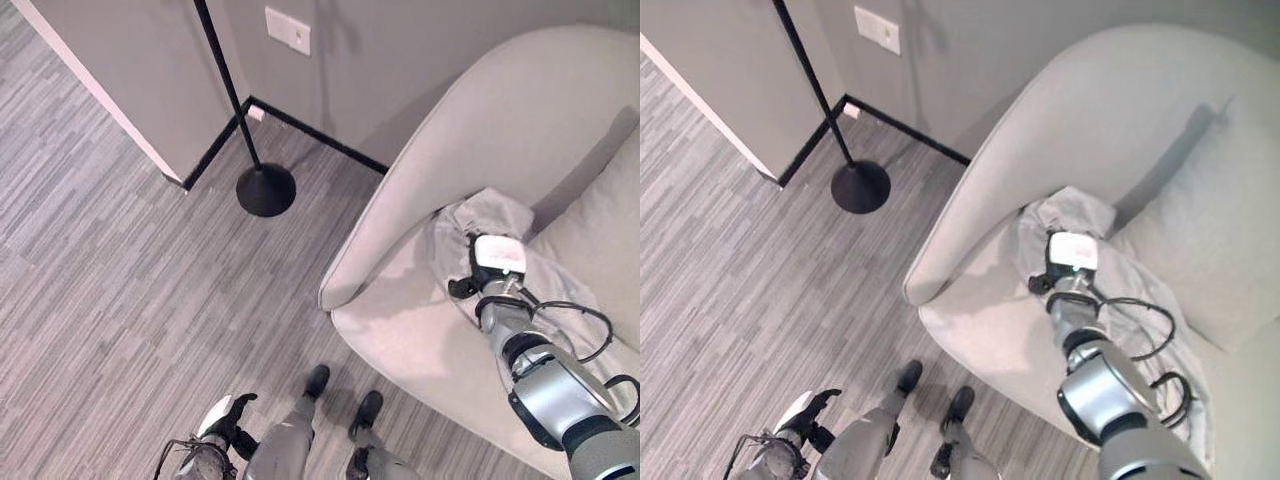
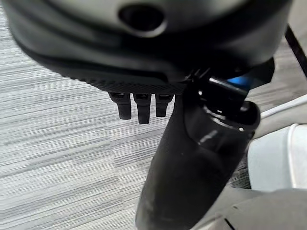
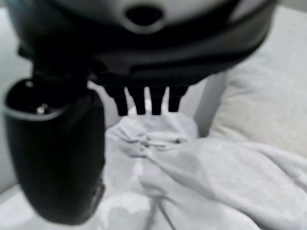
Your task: Hang the clothes on the sofa on the clothes rack.
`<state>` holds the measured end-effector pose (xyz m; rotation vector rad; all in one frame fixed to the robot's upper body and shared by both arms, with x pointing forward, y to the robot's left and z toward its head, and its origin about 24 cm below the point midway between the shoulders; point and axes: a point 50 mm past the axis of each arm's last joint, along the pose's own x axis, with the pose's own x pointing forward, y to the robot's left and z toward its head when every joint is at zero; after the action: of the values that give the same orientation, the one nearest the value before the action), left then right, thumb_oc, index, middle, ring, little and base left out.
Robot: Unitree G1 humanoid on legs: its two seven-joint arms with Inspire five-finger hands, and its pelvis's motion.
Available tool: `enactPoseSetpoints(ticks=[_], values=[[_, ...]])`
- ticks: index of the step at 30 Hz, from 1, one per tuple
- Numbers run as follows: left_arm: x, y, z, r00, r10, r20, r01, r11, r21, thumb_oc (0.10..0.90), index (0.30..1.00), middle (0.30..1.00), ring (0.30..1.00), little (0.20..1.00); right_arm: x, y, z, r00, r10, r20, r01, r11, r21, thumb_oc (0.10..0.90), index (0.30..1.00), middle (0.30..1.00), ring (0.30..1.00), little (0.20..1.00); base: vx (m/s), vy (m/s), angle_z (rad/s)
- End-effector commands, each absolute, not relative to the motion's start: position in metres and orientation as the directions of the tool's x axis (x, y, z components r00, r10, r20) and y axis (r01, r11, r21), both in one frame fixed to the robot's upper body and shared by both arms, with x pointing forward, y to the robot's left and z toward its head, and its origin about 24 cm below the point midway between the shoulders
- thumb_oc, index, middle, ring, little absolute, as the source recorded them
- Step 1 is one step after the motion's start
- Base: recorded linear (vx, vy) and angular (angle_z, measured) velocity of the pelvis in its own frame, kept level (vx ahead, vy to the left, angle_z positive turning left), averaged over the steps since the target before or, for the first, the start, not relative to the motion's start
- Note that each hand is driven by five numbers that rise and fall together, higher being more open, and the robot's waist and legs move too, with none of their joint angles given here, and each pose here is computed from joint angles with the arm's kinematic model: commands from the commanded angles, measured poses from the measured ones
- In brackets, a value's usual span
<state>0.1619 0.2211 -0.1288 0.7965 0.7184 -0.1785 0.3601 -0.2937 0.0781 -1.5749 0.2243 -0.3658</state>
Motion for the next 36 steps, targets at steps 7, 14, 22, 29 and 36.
enactPoseSetpoints(ticks=[7, 14, 22, 29, 36], values=[[0.195, 0.220, -0.107, 0.871, 0.050, -0.489, 0.378, 0.567, 0.732, 0.800, 0.900, 0.900, 0.900, 0.900, 0.360, -0.346, 0.160, 0.789, -0.502, 0.355, 0.340, -0.125, -0.932, 0.800, 0.900, 0.900, 0.900, 0.900, 0.02, 0.000, 0.02], [0.206, 0.213, -0.094, 0.916, -0.018, -0.401, 0.355, 0.503, 0.788, 0.800, 0.900, 0.900, 0.900, 0.900, 0.358, -0.359, 0.188, 0.752, -0.523, 0.401, 0.377, -0.157, -0.913, 0.800, 0.900, 0.900, 0.900, 0.900, 0.02, -0.020, 0.06], [0.209, 0.221, -0.087, 0.926, -0.040, -0.374, 0.355, 0.425, 0.833, 0.800, 0.900, 0.900, 0.900, 0.900, 0.362, -0.351, 0.162, 0.787, -0.586, 0.193, 0.275, 0.054, -0.960, 0.400, 0.300, 0.300, 0.300, 0.300, 0.00, -0.007, 0.02], [0.216, 0.217, -0.087, 0.926, -0.005, -0.379, 0.334, 0.482, 0.810, 0.800, 0.900, 0.900, 0.900, 0.900, 0.359, -0.297, 0.075, 0.804, -0.593, -0.027, 0.364, 0.528, -0.767, 0.400, 0.300, 0.300, 0.300, 0.300, 0.04, -0.035, 0.10], [0.215, 0.231, -0.071, 0.958, 0.102, -0.268, 0.158, 0.594, 0.789, 0.800, 0.900, 0.900, 0.900, 0.900, 0.376, -0.194, 0.094, 0.937, -0.335, 0.098, 0.347, 0.927, -0.147, 0.400, 0.300, 0.300, 0.300, 0.300, 0.05, -0.022, -0.01]])
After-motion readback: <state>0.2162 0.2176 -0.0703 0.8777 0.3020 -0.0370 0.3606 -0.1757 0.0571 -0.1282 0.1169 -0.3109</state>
